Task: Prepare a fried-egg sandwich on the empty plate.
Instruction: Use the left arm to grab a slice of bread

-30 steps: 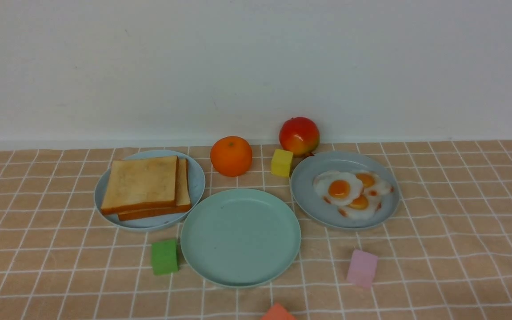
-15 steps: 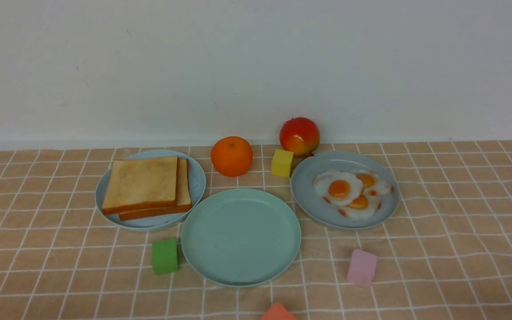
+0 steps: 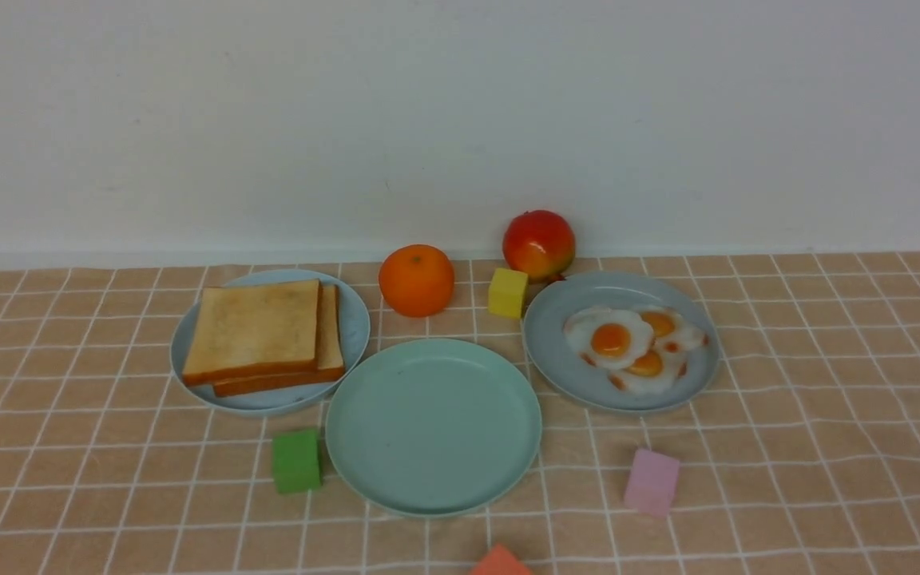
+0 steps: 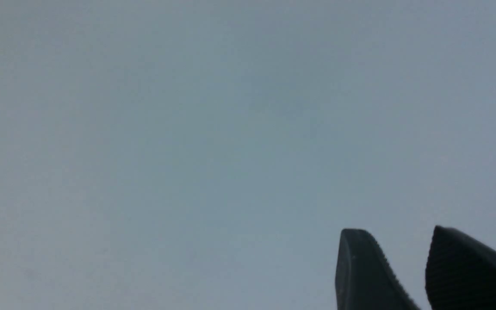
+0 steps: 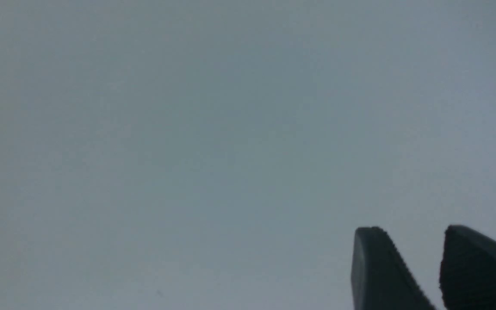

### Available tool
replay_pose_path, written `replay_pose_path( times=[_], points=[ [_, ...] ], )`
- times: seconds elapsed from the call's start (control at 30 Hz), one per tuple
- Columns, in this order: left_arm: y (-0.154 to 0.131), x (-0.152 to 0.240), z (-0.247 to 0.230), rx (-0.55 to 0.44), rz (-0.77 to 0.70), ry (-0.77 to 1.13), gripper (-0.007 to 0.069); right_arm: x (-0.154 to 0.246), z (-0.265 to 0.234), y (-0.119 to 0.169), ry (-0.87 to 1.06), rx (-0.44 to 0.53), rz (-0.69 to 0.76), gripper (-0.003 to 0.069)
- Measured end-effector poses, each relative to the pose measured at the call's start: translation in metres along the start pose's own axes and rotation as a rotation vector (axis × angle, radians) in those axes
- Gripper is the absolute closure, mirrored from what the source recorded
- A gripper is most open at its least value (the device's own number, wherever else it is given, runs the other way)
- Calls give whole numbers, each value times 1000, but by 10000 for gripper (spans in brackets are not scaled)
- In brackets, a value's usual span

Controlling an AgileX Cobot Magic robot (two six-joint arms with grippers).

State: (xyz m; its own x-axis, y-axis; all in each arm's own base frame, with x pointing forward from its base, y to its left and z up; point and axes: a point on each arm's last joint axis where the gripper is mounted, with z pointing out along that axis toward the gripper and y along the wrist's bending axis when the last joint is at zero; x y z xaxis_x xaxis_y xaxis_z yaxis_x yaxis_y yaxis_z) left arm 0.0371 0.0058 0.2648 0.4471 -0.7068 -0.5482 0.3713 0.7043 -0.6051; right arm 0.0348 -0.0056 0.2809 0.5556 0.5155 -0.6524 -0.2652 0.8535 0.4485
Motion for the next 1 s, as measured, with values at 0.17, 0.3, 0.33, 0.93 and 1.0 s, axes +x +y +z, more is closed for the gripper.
replay_pose_path(
  times=[0.17, 0.3, 0.33, 0.93, 1.0],
  points=[
    [-64, -52, 37, 127, 93, -50, 387, -62, 51, 44, -44, -53, 115, 419],
    [-106, -86, 89, 94, 177, 16, 387, -95, 99, 74, 16, -74, -27, 419],
    [-105, -85, 89, 85, 180, 25, 387, -100, 102, 77, 10, -81, -39, 419],
    [49, 70, 209, -910, 175, 1063, 387, 29, 165, -15, 936, 549, -279, 419],
    [72, 99, 210, -976, 122, 1169, 387, 47, 159, -12, 1019, 533, -217, 419]
  ],
)
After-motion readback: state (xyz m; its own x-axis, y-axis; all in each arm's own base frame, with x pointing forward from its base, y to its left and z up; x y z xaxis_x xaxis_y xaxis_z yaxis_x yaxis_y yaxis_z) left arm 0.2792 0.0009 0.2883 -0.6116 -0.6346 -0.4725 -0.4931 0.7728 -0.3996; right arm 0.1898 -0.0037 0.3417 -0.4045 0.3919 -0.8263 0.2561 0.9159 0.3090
